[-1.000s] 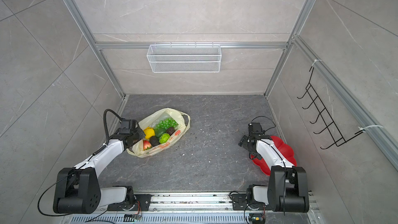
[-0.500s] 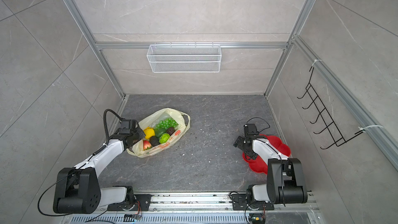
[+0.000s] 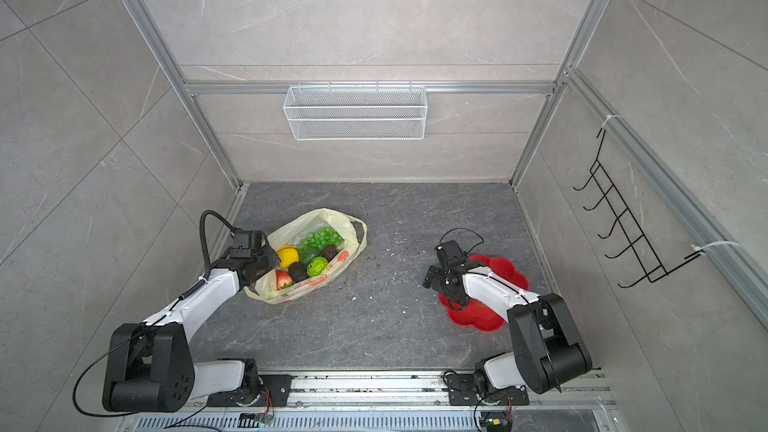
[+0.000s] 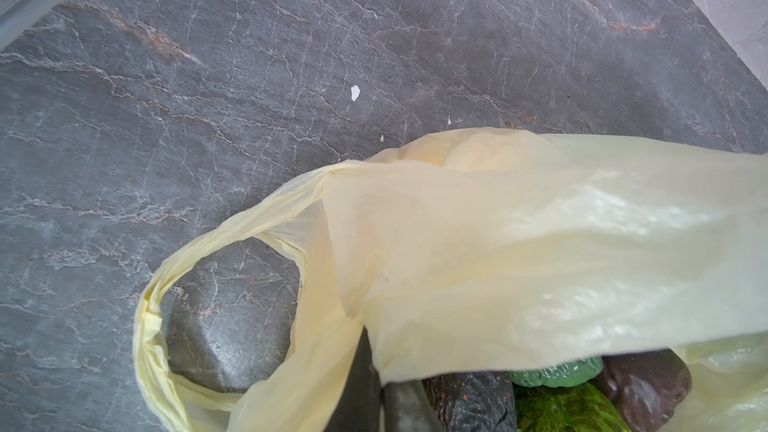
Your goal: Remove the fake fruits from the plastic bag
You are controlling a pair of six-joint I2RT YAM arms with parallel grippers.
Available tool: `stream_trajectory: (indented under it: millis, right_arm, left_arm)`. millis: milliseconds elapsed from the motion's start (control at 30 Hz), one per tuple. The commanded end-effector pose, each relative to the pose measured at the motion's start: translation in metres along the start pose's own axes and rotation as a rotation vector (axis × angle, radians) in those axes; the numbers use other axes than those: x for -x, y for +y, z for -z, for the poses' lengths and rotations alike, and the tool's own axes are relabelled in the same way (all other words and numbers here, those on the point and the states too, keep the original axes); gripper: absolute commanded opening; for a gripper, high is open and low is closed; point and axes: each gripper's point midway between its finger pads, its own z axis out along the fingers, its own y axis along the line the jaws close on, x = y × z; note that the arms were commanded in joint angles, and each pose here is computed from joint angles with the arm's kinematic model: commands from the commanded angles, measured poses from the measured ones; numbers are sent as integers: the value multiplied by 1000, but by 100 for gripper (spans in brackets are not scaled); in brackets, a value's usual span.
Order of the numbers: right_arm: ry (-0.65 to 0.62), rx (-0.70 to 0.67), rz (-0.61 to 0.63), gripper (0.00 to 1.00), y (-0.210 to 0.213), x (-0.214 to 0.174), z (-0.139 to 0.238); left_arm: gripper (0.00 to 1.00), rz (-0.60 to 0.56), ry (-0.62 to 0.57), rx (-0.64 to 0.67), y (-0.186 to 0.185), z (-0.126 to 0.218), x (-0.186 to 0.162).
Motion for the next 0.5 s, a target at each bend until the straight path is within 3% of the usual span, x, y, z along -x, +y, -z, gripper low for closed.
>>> stream_trajectory:
  millis: [0,467]
  right_arm:
    - [4,20,12,97,23,-10,4]
    - [40,133,351,97,153,-101,15]
  left_arm:
    - [0,-26,-34,2,-1,3,7]
    - [0,-25,-30,-4,-2,2,6]
